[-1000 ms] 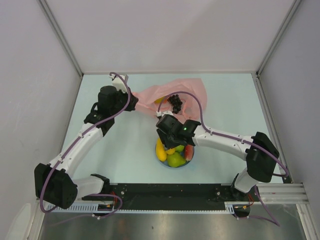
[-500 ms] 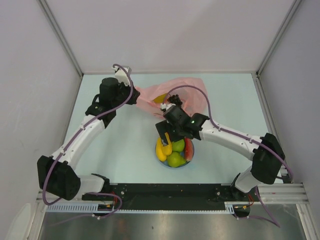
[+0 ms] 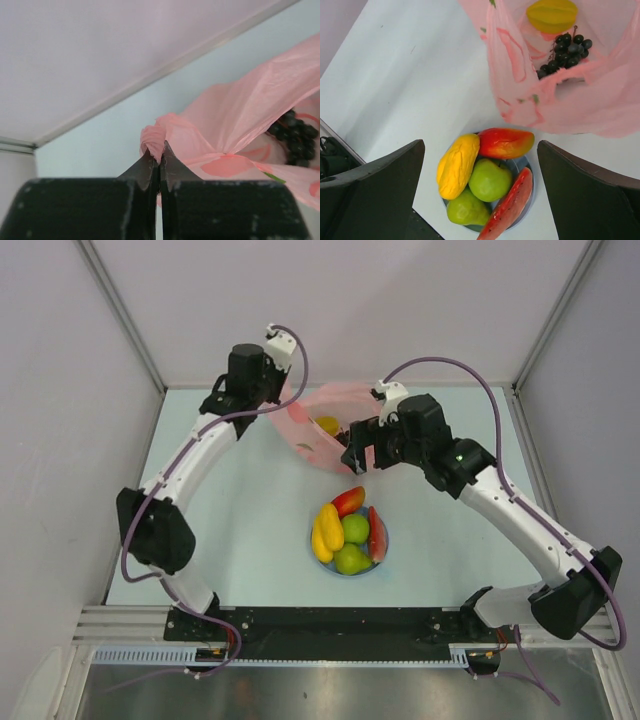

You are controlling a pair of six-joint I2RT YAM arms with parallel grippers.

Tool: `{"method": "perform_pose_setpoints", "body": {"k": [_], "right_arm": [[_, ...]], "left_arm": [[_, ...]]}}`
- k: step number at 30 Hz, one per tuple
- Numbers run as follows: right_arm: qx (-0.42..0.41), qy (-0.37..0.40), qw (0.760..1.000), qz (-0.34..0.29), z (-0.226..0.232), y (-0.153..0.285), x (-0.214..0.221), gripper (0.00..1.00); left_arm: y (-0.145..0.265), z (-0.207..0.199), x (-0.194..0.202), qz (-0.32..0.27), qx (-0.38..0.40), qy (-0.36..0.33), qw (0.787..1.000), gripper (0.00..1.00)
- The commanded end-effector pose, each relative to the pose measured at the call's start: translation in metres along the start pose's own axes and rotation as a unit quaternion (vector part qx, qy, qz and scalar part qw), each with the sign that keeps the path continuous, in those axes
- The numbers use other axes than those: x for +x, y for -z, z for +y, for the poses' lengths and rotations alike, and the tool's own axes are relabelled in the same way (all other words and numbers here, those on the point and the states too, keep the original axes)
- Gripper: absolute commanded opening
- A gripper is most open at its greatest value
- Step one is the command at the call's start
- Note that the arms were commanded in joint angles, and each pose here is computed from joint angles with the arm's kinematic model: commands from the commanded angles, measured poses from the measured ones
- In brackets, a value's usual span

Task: Take the fake fruits out of the plastic bag
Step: Take out the fake fruit from the plastic bag.

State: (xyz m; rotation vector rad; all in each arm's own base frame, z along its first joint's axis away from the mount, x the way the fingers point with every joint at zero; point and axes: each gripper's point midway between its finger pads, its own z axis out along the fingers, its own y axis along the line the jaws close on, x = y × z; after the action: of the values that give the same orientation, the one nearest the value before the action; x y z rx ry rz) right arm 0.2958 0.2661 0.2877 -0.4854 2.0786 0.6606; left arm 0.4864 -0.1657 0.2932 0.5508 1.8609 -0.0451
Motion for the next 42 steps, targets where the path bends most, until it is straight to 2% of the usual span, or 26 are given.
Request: {"method": "perform_pose_setpoints", "body": {"k": [1,6,7,8,12,13,14,15,16,18,19,21,22,24,26,29,30,31,33,34,35,36,37,42], "right_arm": [[-0.036,0.026,0.998,-0.036,0.008,0.004,-0.027,1.0],[-0.013,0.04,0.997,-0.067,-0.027,0.005,-0.051,1.0],[-0.012,0.041,0.997,-0.07,-0.032,0.006,-0.054,1.0],[-0.01,0.046,0.996,-0.075,-0.037,0.006,-0.057,1.0],[0.019,0.064,0.993,-0.101,-0.062,-0.003,-0.073,1.0],[0.021,0.067,0.993,-0.094,-0.066,-0.013,-0.07,0.96],[0.021,0.072,0.993,-0.093,-0.068,-0.019,-0.069,0.94],[0.021,0.071,0.993,-0.09,-0.069,-0.024,-0.067,0.9],[0.017,0.068,0.994,-0.084,-0.07,-0.031,-0.064,0.81],[-0.006,0.057,0.997,-0.057,-0.07,-0.055,-0.05,0.67],[-0.015,0.053,0.997,-0.054,-0.068,-0.06,-0.052,0.53],[-0.051,0.026,0.998,-0.019,-0.061,-0.082,-0.036,0.41],[-0.065,0.022,0.997,-0.023,-0.053,-0.083,-0.045,0.34],[-0.094,0.02,0.995,-0.003,-0.043,-0.1,-0.036,0.3],[-0.111,0.04,0.993,0.007,-0.029,-0.112,-0.031,0.29],[-0.114,0.026,0.993,0.031,-0.03,-0.14,-0.018,0.28],[-0.103,0.008,0.993,0.058,-0.04,-0.161,0.0,0.28],[-0.086,-0.023,0.994,0.063,-0.048,-0.169,0.0,0.29],[-0.066,-0.062,0.994,0.059,-0.057,-0.185,-0.006,0.38],[-0.053,-0.097,0.991,0.073,-0.067,-0.202,0.006,0.4],[-0.042,-0.107,0.992,0.06,-0.073,-0.207,-0.006,0.42],[-0.032,-0.119,0.991,0.06,-0.079,-0.214,-0.006,0.5],[-0.018,-0.136,0.988,0.072,-0.088,-0.228,0.006,0.52],[-0.001,-0.171,0.984,0.041,-0.104,-0.257,-0.014,0.62]], "left_arm": [[0.003,0.043,-0.057,-0.039,-0.117,-0.11,0.986,0.0],[0.009,0.033,-0.019,0.009,-0.085,-0.114,0.99,0.0],[0.02,0.037,-0.021,0.002,-0.089,-0.106,0.99,0.0],[0.02,0.032,-0.005,0.013,-0.082,-0.089,0.993,0.0],[0.05,0.012,0.018,-0.004,-0.014,-0.012,1.0,0.0],[0.061,0.004,0.036,0.001,-0.002,-0.001,1.0,0.0],[0.068,-0.002,0.038,-0.011,0.009,0.019,1.0,0.0],[0.072,-0.012,0.043,-0.016,0.032,0.027,0.999,0.0],[0.081,-0.021,0.058,-0.014,0.046,0.034,0.998,0.01],[0.086,-0.031,0.061,-0.026,0.063,0.057,0.996,0.0],[0.088,-0.036,0.068,-0.025,0.071,0.069,0.995,0.0],[0.092,-0.039,0.066,-0.025,0.072,0.101,0.992,0.0],[0.092,-0.037,0.064,-0.025,0.066,0.112,0.991,0.0],[0.093,-0.04,0.061,-0.021,0.075,0.122,0.989,0.0],[0.091,-0.044,0.059,-0.024,0.087,0.113,0.989,0.0],[0.087,-0.044,0.055,-0.026,0.092,0.112,0.989,0.0],[0.086,-0.045,0.049,-0.029,0.097,0.112,0.989,0.0],[0.086,-0.045,0.048,-0.026,0.101,0.112,0.988,0.0],[0.09,-0.052,0.037,-0.033,0.127,0.113,0.985,0.0],[0.092,-0.057,0.036,-0.033,0.142,0.113,0.983,0.0],[0.095,-0.062,0.034,-0.035,0.156,0.114,0.981,0.0],[0.097,-0.07,0.033,-0.037,0.178,0.114,0.977,0.0],[0.098,-0.074,0.034,-0.035,0.188,0.117,0.974,0.0],[0.104,-0.097,0.048,-0.021,0.228,0.104,0.968,0.0]]}}
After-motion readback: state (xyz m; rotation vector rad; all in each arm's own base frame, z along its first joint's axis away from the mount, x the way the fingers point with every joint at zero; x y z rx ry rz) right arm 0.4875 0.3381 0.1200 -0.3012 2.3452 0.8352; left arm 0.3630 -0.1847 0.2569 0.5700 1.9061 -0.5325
